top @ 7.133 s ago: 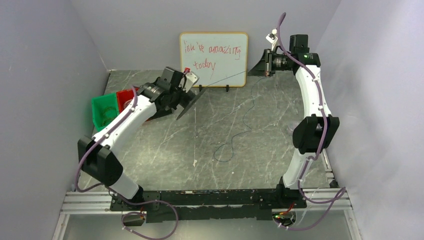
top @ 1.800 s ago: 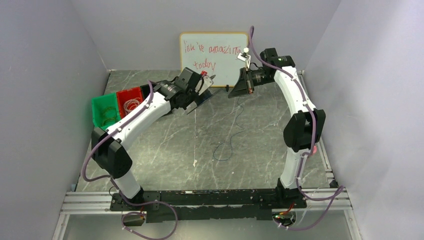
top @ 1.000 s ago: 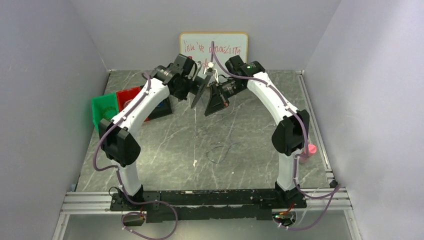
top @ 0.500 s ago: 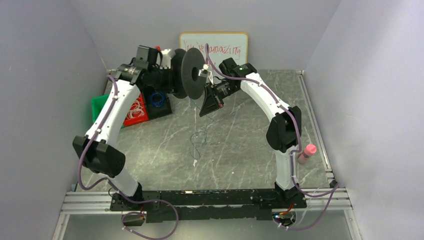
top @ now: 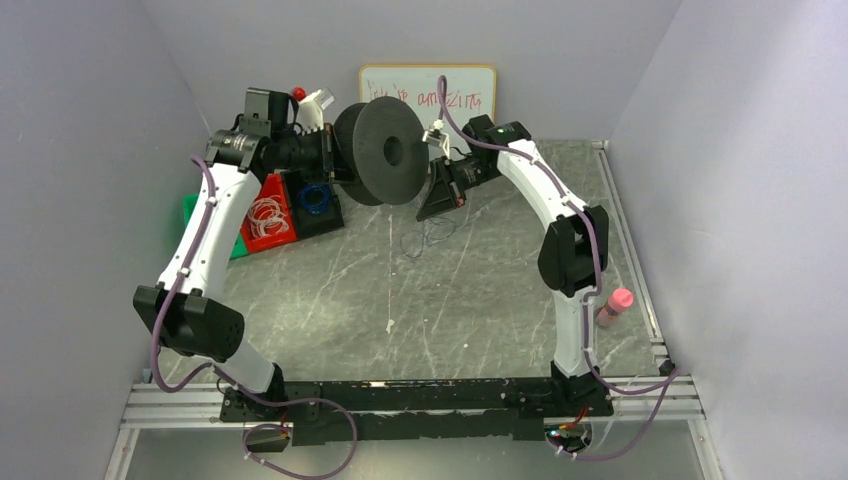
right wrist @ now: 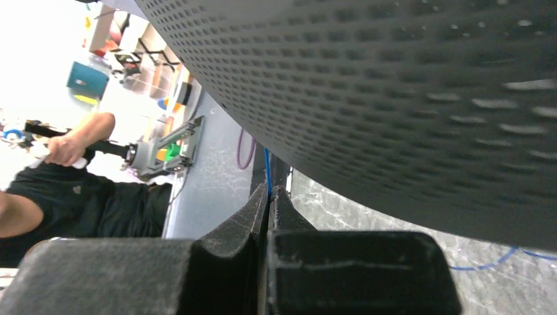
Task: Wrap the cables
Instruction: Wrap the cable around the cable reel.
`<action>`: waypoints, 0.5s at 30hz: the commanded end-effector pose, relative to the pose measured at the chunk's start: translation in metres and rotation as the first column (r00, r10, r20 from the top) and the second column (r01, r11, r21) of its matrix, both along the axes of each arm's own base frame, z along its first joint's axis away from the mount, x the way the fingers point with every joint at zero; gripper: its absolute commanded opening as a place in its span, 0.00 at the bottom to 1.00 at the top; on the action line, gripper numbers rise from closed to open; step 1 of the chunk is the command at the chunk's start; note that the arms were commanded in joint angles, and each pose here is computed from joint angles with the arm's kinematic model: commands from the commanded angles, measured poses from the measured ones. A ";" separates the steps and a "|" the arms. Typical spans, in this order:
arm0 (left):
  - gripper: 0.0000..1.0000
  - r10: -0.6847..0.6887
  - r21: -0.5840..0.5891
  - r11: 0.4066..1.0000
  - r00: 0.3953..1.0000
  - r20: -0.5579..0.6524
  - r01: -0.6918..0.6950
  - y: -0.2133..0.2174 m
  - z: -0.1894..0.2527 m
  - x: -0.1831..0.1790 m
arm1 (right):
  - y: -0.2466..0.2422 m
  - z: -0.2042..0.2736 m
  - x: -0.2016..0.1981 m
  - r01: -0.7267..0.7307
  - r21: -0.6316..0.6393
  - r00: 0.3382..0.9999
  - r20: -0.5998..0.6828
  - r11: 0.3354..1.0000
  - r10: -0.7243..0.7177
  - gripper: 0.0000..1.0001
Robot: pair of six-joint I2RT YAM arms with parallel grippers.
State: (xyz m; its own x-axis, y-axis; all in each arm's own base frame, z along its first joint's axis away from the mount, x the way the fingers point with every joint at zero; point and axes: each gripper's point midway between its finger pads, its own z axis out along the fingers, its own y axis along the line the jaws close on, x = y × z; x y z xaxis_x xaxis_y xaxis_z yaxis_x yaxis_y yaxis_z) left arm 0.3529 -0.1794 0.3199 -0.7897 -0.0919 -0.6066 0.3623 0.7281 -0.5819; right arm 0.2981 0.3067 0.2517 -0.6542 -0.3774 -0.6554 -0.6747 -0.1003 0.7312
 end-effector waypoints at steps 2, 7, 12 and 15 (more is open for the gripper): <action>0.02 0.068 -0.037 0.998 0.921 0.383 -0.059 0.033 0.096 0.014 | -0.034 -0.016 0.005 0.061 -0.098 0.990 -0.119 0.993 -0.073 0.03; 0.02 0.048 -0.021 0.999 0.914 0.403 -0.044 0.035 0.101 0.006 | -0.044 -0.019 0.012 0.089 -0.106 0.988 -0.119 0.990 -0.102 0.03; 0.02 0.027 -0.008 1.000 0.897 0.441 -0.026 0.038 0.114 -0.002 | -0.050 -0.023 0.014 0.100 -0.124 0.988 -0.108 0.987 -0.114 0.03; 0.02 0.026 0.003 1.000 0.887 0.461 -0.030 0.041 0.121 -0.005 | -0.056 -0.023 0.017 0.114 -0.133 0.988 -0.093 0.985 -0.126 0.03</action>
